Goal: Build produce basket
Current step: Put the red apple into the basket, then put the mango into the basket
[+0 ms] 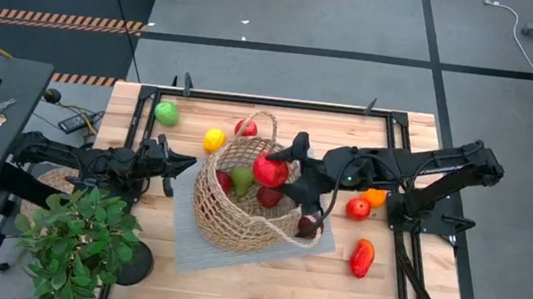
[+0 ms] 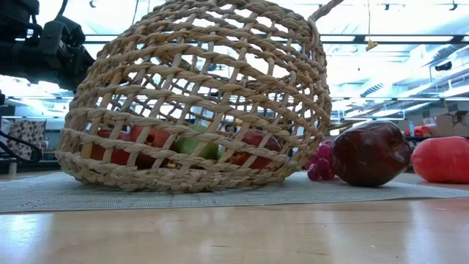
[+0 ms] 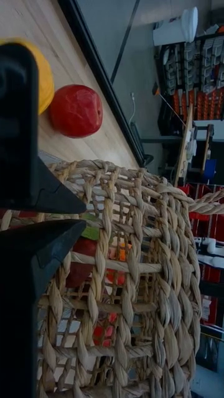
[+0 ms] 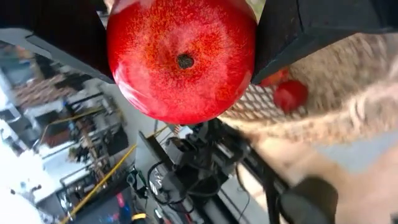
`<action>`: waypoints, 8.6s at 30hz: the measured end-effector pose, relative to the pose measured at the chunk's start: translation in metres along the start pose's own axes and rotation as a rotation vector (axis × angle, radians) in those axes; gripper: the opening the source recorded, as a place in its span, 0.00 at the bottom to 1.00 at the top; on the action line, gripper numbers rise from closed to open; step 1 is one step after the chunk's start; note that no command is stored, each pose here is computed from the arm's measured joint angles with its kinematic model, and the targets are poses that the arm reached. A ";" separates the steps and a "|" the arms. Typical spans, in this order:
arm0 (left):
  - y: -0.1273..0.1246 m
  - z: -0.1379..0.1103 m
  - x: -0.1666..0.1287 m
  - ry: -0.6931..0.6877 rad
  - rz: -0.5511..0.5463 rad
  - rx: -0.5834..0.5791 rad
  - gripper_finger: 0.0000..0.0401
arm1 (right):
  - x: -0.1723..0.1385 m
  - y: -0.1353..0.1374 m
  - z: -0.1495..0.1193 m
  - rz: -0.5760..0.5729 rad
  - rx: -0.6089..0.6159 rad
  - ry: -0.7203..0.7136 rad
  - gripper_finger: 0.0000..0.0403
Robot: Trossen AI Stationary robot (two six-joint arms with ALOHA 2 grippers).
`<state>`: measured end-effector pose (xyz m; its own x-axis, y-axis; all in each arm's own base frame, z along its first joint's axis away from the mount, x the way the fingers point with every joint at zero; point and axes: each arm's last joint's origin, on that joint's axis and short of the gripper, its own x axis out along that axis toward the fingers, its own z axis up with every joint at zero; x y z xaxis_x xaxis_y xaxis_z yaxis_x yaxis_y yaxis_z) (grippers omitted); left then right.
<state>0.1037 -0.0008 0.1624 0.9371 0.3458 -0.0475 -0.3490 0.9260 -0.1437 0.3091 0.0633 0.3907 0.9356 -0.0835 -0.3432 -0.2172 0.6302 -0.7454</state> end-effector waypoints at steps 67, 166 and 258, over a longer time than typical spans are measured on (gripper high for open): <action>0.000 0.000 0.000 0.000 0.000 0.000 0.09 | -0.006 -0.059 -0.045 0.286 1.456 -0.230 0.87; 0.000 0.000 0.000 0.001 0.000 0.001 0.09 | 0.082 -0.037 -0.065 0.223 0.939 0.619 0.98; 0.000 0.000 0.000 0.000 0.000 0.000 0.10 | -0.079 0.265 -0.093 -0.359 1.938 1.459 0.86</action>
<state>0.1036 -0.0007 0.1624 0.9371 0.3459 -0.0477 -0.3491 0.9260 -0.1437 0.1521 0.1645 0.1672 -0.0098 -0.0120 -0.9999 0.9948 0.1010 -0.0109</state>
